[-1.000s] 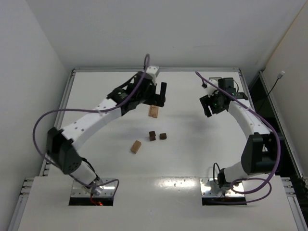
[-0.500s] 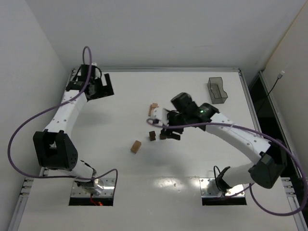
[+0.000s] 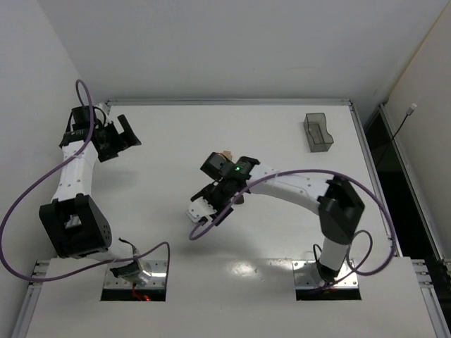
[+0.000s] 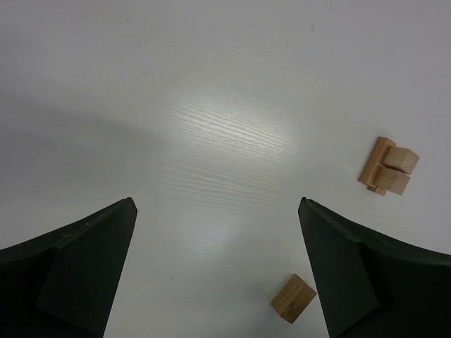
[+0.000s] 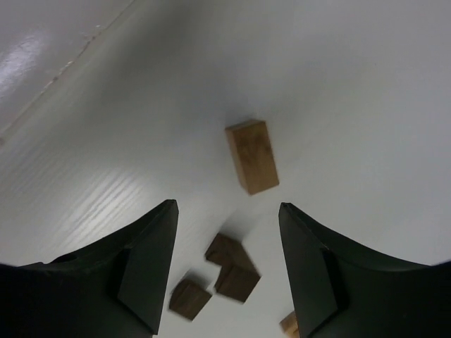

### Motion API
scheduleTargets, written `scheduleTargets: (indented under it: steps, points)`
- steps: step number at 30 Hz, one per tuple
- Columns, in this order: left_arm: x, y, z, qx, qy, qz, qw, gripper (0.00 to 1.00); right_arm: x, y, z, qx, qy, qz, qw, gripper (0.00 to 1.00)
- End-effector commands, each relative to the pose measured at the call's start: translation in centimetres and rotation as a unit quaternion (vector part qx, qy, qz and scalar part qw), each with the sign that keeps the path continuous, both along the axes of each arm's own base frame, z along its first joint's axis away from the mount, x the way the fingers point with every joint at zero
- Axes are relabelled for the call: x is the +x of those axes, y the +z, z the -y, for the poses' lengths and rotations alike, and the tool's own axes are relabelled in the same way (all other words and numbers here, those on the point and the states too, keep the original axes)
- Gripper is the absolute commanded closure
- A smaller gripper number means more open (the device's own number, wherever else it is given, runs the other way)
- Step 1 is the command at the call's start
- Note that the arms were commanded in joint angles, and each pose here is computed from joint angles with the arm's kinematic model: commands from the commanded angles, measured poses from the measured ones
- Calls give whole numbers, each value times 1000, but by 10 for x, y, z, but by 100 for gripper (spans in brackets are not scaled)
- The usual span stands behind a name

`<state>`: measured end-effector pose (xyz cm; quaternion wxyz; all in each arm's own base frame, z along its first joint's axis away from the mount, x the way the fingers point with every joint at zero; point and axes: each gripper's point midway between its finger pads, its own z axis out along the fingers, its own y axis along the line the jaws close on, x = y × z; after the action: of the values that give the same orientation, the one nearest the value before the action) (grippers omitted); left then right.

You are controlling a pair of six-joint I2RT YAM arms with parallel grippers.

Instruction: Build the wood block tower

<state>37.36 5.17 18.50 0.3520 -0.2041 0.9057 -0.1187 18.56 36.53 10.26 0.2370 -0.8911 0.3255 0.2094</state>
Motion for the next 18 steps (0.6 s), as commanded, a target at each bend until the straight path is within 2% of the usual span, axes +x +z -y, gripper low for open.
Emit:
scheduleTargets:
  steps: [1, 5, 8, 12, 18]
  points:
    - [5, 3, 4, -28, -20, 16, 999, 1, -4, 1, -32, 46, 95, -18, 994, 45]
    - [10, 0, 1, -46, -23, 14, 999, 1, 1, -4, -53, 43, 117, -46, 991, 50]
    - [10, -6, -3, -57, -20, 7, 998, 1, -1, -19, -51, 17, 134, -63, 989, 50]
    - [14, -11, -4, -71, -19, 0, 997, 1, 7, -39, -45, -6, 144, -39, 989, 50]
    - [14, -20, -7, -92, -15, -10, 996, 1, 10, -58, -37, -44, 156, -41, 986, 50]
